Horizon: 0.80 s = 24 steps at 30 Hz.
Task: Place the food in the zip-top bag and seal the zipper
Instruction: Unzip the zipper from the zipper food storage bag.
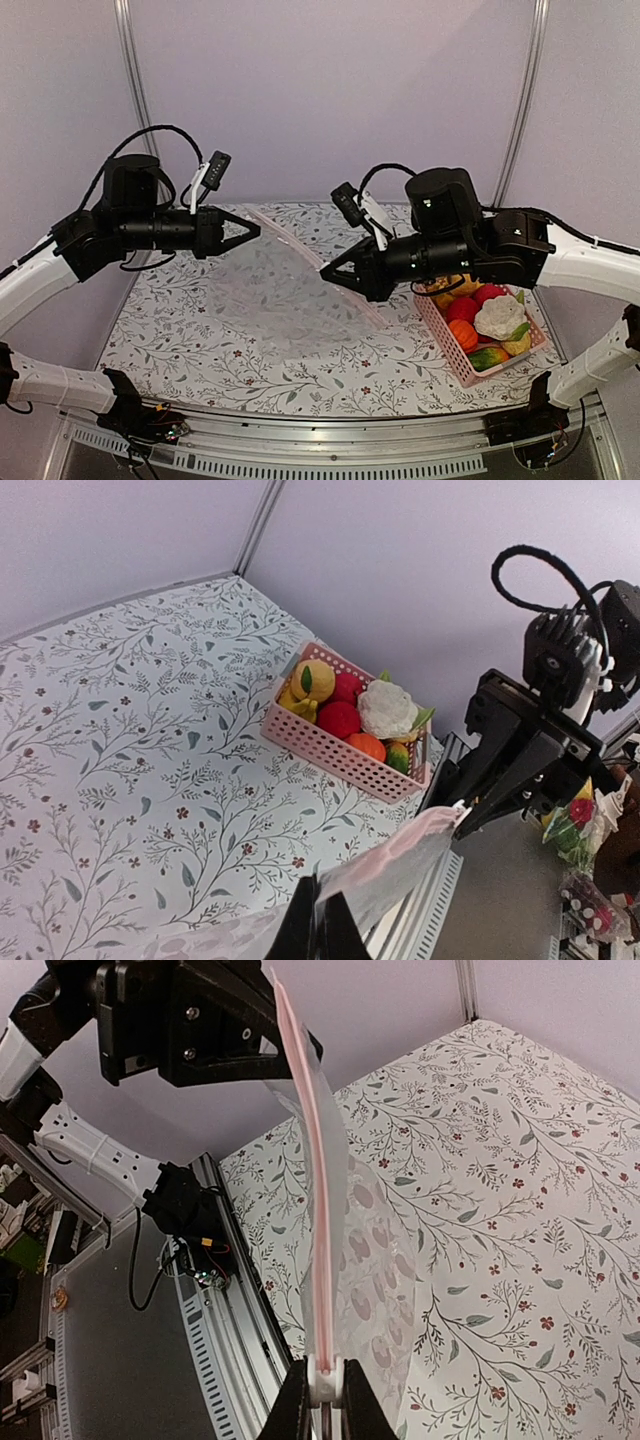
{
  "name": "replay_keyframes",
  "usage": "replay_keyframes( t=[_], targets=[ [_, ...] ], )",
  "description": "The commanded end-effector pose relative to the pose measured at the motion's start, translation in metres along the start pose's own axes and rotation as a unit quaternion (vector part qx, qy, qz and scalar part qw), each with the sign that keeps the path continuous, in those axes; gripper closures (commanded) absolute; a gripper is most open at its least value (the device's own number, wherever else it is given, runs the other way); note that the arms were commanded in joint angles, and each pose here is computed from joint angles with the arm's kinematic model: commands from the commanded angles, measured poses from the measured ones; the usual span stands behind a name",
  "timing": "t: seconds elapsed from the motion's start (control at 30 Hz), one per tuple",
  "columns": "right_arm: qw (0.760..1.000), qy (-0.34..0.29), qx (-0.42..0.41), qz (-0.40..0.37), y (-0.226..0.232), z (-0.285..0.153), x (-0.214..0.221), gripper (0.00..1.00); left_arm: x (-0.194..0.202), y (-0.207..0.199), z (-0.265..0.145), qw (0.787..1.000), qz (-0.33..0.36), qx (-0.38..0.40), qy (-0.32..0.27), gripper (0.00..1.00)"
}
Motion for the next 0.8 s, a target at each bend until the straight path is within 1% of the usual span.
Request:
replay_keyframes(
  t=[0.0, 0.77],
  targets=[
    [1.0, 0.019, 0.016, 0.012, -0.005, -0.008, 0.012, 1.0, 0.0, 0.015, -0.01, 0.999, -0.014, -0.048, -0.011, 1.0],
    [0.998, 0.022, 0.036, 0.039, -0.016, -0.012, 0.029, 1.0, 0.003, 0.036, -0.028, 0.995, -0.039, -0.092, -0.024, 1.0]
  ],
)
Point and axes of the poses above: each gripper's point midway between its finger pads, its own z axis out along the fingers, its own y axis along the line the jaws close on, x = y × z, the point moved 8 cm from there along -z, back along the fingers, and after that the axes turned 9 degrees about z, right-handed, at the moved point
